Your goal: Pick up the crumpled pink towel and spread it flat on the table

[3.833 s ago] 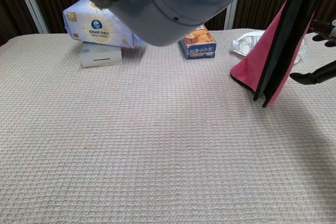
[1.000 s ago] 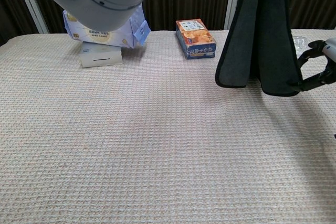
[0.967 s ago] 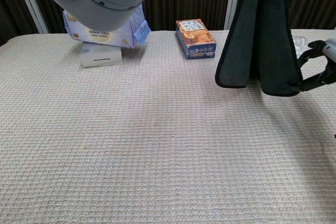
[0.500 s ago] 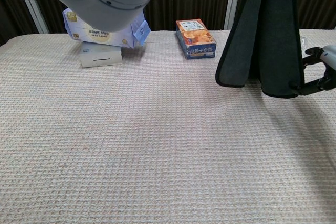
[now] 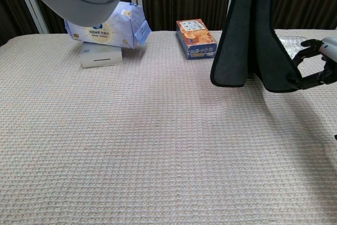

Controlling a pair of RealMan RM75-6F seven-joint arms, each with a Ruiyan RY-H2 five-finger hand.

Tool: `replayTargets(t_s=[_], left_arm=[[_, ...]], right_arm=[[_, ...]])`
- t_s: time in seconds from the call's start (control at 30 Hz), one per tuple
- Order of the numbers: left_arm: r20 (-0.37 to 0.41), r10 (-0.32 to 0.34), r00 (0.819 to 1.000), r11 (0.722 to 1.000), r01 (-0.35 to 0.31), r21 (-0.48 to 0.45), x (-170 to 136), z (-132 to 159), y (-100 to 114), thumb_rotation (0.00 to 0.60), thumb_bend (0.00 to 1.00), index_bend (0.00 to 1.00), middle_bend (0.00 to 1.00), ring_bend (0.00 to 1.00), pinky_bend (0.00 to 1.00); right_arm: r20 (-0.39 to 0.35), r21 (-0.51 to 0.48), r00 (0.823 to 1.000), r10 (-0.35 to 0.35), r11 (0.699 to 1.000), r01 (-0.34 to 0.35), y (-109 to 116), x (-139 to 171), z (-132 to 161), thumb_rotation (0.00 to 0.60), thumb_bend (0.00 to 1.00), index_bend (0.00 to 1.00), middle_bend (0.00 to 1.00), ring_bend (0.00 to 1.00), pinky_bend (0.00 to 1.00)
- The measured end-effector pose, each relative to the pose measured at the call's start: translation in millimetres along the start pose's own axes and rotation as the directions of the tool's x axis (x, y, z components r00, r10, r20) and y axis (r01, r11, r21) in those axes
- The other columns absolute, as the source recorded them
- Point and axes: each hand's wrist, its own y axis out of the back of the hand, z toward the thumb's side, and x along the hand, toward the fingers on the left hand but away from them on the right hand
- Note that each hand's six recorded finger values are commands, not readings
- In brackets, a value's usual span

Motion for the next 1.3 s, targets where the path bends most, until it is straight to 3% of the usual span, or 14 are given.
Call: replayTargets(t_s=[0.47,1.0,1.3], left_arm=[[-0.013,-0.054,0.998,0.998,0.053,-0.045,-38.9,-51.5,-10.4,0.6,0.48,0.54,0.3,0.01,0.03],[-0.109,-0.058,0.992,0.995,0.049,-0.081,-78.1,-128.6,-10.6,0.6,0.48,0.54,0.3,0.01,0.03],[-0.146,-0.063,0.987,0.995,0.05,-0.091,-96.6,-152.0,-10.0,0.6,0.48,0.54,0.3,0.01,0.03]], right_arm=[[-0.074,0.014,0.996,-0.047,0.999,0.048,22.3,-13.4,32.6,0.6,0.56,0.59,0.03,0.0,0.0],[-0.136,0.042,0.985,-0.102,0.993,0.109,35.7,-26.8,74.7,0.6,0.56,0.59,0.03,0.0,0.0],[-0.167,0.057,0.978,-0.127,0.989,0.138,40.2,-39.5,96.6,0.6,0.56,0.59,0.03,0.0,0.0]])
